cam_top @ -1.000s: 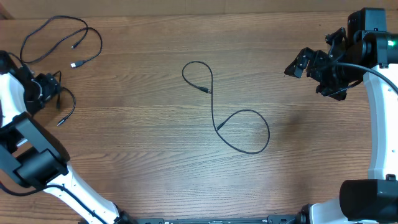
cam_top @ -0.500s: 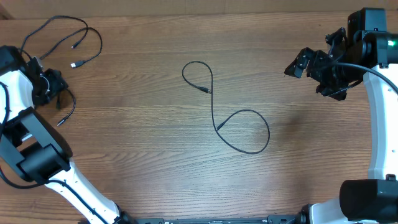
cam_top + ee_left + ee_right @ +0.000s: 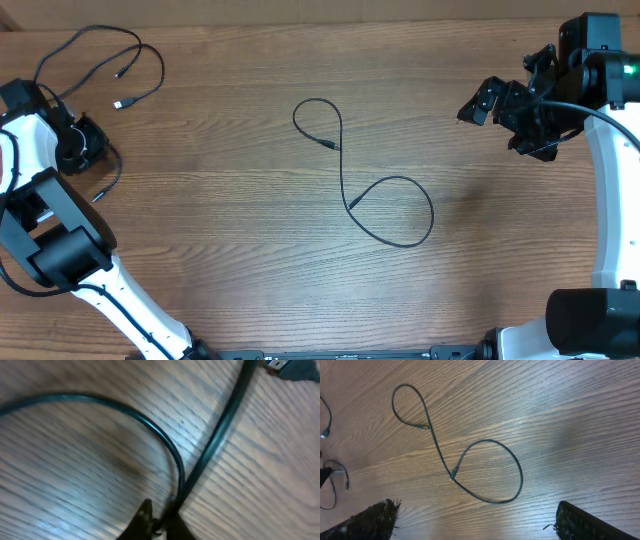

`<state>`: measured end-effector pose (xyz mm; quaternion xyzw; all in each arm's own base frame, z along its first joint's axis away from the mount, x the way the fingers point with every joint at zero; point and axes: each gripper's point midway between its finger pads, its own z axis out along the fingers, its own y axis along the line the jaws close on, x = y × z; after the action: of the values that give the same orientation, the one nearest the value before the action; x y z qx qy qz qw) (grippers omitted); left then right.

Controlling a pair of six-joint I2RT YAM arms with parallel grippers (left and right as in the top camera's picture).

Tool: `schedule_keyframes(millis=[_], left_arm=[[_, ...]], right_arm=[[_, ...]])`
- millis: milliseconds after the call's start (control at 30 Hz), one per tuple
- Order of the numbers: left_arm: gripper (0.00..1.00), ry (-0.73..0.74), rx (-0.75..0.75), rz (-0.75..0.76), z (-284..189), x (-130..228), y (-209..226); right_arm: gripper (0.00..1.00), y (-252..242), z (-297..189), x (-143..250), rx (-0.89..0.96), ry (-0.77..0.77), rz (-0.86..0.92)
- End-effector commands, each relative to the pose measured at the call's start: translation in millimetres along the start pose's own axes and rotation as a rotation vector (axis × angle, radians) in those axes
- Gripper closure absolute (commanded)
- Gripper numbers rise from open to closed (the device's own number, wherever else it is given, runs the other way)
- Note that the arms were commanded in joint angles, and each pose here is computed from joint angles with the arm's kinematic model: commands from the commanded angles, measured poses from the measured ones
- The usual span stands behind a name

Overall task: Untangle cables
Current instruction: 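Adjust the cables at the left with the left gripper and release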

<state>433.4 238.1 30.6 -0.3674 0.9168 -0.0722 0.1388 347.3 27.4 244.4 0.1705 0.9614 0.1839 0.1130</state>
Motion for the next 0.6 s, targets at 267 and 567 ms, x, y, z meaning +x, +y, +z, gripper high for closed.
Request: schedule_keyframes(millis=[267,567], left_arm=[[0.96,0.111,0.358,-0.269,-23.0,2.4,-69.1],[0.90,0.244,0.301,-0.304,-21.9,37.9,-72.8]], right_arm=[[0.00,3.8,-4.4,0.5,-0.011,-0.014,-0.007],[0.00,3.8,-4.4,0.5,-0.011,-0.014,-0.007]])
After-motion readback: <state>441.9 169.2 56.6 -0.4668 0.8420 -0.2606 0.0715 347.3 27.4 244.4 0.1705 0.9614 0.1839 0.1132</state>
